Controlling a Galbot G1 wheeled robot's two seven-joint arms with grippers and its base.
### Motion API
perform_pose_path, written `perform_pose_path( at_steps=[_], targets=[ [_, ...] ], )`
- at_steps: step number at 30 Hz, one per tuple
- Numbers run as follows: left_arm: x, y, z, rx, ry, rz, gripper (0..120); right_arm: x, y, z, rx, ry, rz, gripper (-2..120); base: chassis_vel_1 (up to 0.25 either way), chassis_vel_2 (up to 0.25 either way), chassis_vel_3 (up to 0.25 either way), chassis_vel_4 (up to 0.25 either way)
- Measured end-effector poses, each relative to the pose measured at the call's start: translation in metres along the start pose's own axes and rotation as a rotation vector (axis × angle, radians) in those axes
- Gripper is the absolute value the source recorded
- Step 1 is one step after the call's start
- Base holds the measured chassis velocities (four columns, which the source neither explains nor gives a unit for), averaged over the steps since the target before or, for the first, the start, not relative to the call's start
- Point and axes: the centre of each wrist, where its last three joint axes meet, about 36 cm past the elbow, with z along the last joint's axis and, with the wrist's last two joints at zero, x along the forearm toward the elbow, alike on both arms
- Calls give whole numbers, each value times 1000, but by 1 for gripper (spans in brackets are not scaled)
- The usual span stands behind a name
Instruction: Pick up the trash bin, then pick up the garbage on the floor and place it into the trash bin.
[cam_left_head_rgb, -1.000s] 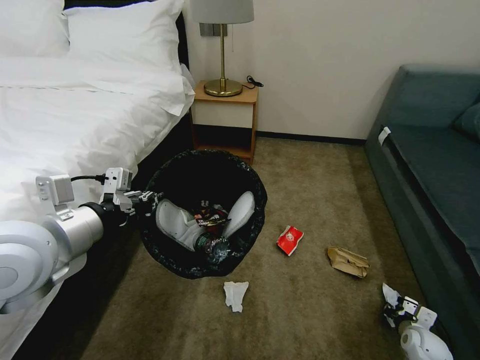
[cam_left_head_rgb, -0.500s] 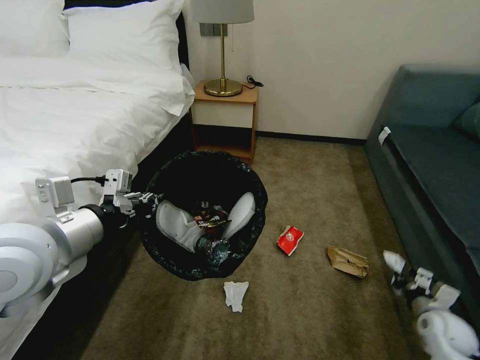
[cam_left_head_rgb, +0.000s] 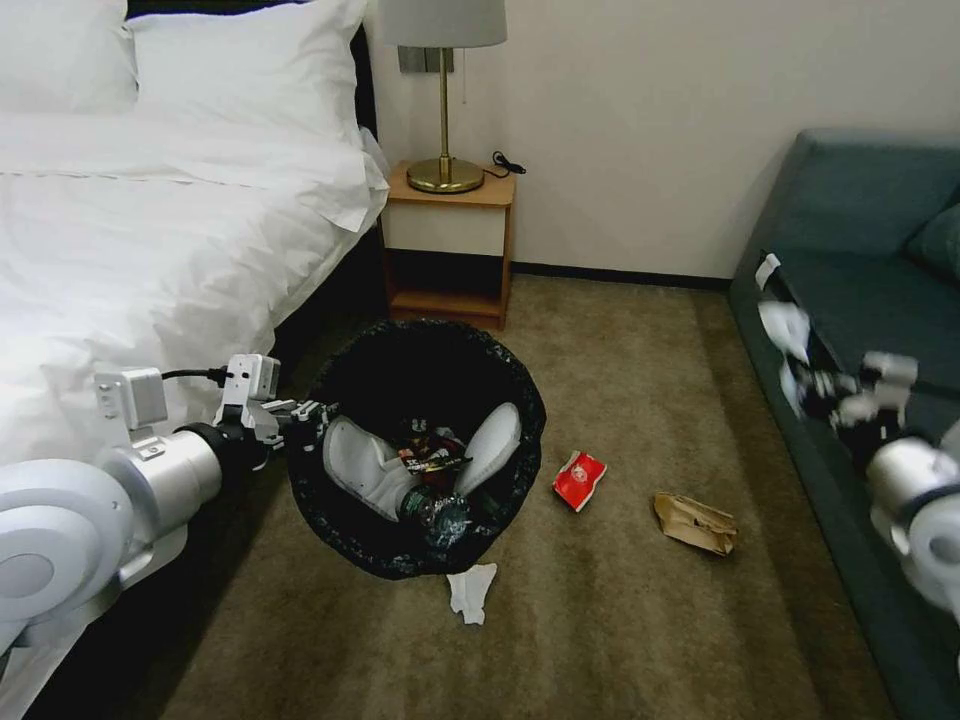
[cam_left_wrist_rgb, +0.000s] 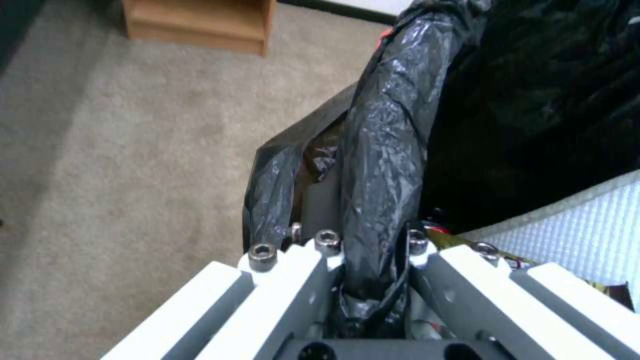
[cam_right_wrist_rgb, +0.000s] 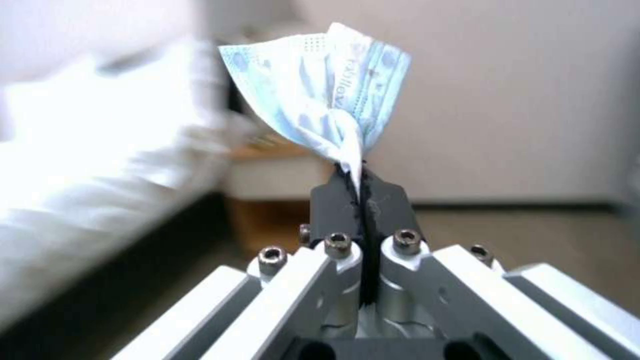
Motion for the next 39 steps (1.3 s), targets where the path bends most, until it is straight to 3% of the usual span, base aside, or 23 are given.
perform_pose_path(
  at_steps=[1, 4, 6, 9, 18, 20, 26, 32, 39],
  targets=[
    [0, 0, 0, 0, 0, 0, 1, 0, 0, 0, 0, 0, 0, 0, 0, 0, 0, 0],
    [-7, -2, 2, 1, 24, 7, 1, -18, 33, -17, -38, -21, -208, 0, 0, 0, 0, 0],
    [-9, -2, 1, 1, 26, 8, 1, -21, 39, -19, -55, -20, -253, 0, 0, 0, 0, 0],
    [-14, 1, -2, 10, 39, 12, 1, -36, 61, -21, -87, -9, -445, 0, 0, 0, 0, 0],
    [-24, 12, -6, 28, 54, 15, 1, -71, 94, -4, -112, 24, -617, 0, 0, 0, 0, 0],
    [-30, 16, -11, 35, 43, 22, 1, -91, 122, 7, -126, 56, -703, 0, 0, 0, 0, 0],
    [-33, 20, -16, 41, 33, 21, 1, -103, 149, 22, -132, 100, -767, 0, 0, 0, 0, 0],
    [-37, 30, -22, 57, 21, -24, 1, -103, 179, 56, -101, 181, -805, 0, 0, 0, 0, 0],
    [-41, 29, -26, 59, 14, -18, 1, -103, 192, 72, -101, 219, -816, 0, 0, 0, 0, 0]
  ],
)
